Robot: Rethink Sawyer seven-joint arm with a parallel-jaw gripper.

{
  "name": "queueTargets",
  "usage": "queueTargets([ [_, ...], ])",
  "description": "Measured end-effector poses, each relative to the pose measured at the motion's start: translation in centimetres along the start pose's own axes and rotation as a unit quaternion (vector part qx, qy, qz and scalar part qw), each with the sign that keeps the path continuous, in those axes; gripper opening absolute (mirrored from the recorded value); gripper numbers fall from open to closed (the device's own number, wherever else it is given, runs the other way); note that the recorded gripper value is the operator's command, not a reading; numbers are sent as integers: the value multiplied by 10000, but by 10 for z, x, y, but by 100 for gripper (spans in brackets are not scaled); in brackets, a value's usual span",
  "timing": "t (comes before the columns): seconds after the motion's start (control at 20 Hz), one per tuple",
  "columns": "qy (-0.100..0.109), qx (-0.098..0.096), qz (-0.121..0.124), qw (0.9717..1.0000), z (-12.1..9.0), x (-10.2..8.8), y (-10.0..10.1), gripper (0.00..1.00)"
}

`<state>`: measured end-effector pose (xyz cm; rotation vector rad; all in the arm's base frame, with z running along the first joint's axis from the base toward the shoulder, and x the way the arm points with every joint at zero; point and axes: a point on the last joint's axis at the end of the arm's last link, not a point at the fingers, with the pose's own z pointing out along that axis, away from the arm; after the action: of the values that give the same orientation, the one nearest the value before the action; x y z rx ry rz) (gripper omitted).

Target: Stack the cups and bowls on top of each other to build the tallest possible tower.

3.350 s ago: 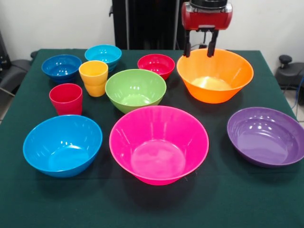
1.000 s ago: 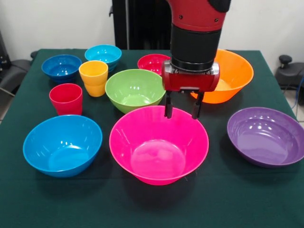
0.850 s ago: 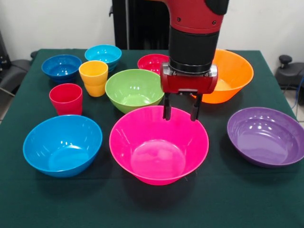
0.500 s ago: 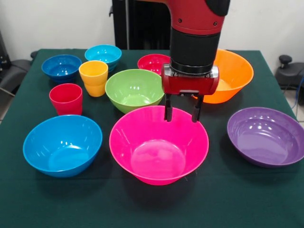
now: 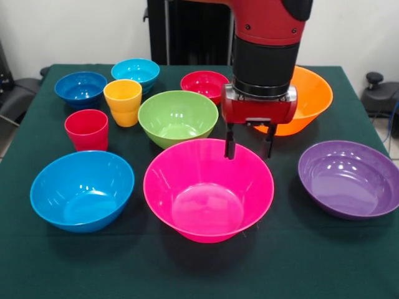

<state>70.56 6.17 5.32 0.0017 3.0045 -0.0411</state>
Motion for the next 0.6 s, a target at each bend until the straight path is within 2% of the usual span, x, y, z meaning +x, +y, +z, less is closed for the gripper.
queueTargets([
  [0.6,190,-47,-178,9996,21,17,27,100],
])
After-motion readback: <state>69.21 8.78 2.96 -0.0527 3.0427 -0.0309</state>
